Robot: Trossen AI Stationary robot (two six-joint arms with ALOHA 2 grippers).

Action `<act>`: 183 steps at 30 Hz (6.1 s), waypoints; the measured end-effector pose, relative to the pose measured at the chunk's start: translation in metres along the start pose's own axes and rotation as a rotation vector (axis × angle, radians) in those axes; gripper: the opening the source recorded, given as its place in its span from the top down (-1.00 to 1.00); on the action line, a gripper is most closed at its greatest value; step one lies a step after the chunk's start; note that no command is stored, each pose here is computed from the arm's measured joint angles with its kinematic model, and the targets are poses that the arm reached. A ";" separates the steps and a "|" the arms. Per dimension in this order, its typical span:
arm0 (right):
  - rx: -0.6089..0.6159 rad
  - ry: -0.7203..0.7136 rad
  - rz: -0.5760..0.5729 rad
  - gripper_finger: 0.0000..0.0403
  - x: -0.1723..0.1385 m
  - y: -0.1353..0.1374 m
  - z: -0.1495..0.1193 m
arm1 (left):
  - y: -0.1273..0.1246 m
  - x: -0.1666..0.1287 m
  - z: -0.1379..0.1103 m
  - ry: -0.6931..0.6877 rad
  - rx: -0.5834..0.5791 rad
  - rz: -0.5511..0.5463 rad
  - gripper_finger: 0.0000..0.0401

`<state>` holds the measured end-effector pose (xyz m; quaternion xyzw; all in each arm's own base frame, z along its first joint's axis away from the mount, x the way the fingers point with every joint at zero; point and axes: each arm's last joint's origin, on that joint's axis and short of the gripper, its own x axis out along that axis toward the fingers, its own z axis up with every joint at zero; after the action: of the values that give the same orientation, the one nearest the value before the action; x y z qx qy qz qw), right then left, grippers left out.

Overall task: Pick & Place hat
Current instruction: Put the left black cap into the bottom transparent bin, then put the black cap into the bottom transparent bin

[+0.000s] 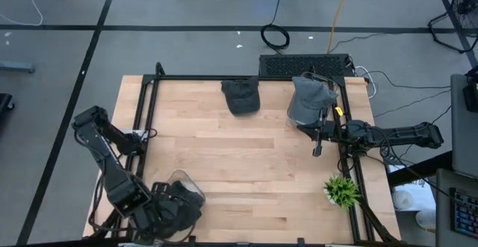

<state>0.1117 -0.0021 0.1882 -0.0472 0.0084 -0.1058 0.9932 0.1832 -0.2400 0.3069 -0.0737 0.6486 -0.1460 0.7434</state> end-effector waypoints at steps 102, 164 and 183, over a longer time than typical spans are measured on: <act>0.000 0.000 0.000 1.00 0.000 0.000 0.000 | 0.110 -0.042 -0.029 -0.650 -0.662 0.140 0.78; 0.000 0.000 0.000 1.00 0.000 0.000 0.000 | 0.525 -0.017 0.150 -0.323 -0.458 0.393 0.01; 0.000 -0.001 0.000 1.00 0.000 0.000 0.000 | 0.487 -0.027 0.162 -0.285 -0.345 0.393 0.97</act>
<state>0.1117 -0.0021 0.1883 -0.0471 0.0081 -0.1058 0.9932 0.3989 0.2163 0.2109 -0.0915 0.5548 0.1250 0.8175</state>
